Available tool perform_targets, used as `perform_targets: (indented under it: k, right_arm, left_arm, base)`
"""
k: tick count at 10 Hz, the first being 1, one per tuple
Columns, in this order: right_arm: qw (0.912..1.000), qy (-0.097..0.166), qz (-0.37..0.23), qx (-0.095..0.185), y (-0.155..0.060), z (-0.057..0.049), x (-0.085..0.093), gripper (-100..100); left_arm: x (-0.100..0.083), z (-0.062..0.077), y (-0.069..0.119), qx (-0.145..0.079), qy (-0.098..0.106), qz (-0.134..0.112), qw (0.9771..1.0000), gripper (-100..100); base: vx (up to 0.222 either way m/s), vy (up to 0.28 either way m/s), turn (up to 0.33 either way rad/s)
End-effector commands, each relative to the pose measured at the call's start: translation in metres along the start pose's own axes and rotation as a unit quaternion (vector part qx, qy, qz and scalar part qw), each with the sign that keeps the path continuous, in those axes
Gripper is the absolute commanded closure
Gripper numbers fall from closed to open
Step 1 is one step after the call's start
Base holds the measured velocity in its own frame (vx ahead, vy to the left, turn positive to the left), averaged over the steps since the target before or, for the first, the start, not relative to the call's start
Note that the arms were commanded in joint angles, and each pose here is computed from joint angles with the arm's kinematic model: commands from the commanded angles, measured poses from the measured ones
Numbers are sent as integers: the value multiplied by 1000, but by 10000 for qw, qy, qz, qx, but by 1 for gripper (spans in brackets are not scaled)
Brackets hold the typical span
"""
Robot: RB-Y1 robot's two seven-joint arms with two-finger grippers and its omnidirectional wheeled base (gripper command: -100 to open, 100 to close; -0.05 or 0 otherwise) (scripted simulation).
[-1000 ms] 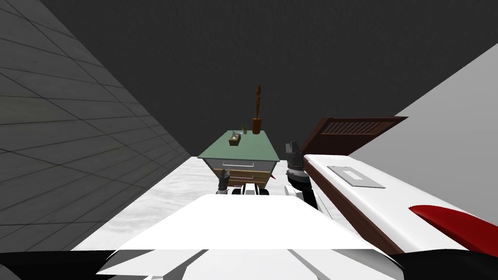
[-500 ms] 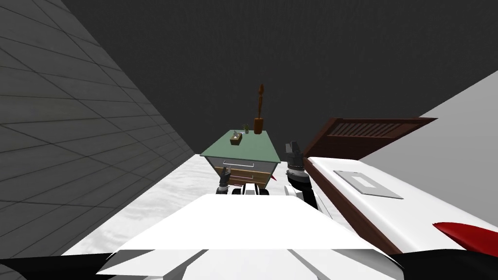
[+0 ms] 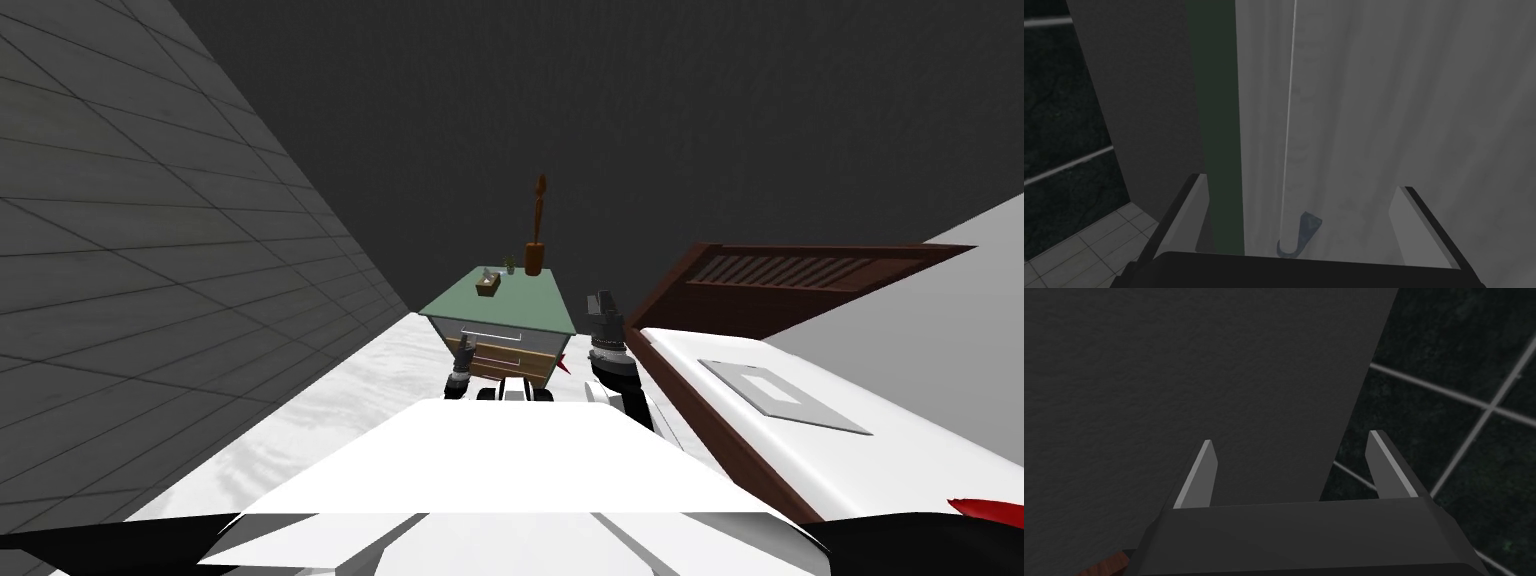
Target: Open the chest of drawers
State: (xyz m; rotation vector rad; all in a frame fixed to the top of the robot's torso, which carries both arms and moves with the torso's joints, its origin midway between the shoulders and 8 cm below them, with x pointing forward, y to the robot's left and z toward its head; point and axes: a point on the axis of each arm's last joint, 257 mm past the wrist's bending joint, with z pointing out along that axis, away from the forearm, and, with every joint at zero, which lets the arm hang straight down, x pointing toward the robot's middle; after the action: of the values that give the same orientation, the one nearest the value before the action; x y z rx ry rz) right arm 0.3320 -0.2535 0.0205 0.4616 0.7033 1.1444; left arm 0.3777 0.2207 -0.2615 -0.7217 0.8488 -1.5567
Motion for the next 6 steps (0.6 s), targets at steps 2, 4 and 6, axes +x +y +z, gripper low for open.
perform_targets:
  k: [2,4,6]
  right_arm:
    - [10000,0,0,0,0,0,0,0]
    - [10000,1,0,0,0,0,0,0]
    - [10000,1,-1,0,0,0,0,0]
  left_arm:
    - [1,-1,1,-8,-16,-2,10000,100]
    - [3,-15,-3,2,-102,56,9999,100]
    - [4,-29,-7,2,-199,116,9997,100]
  base:
    - [7,3,-66]
    - [33,49,-135]
    - [25,42,-108]
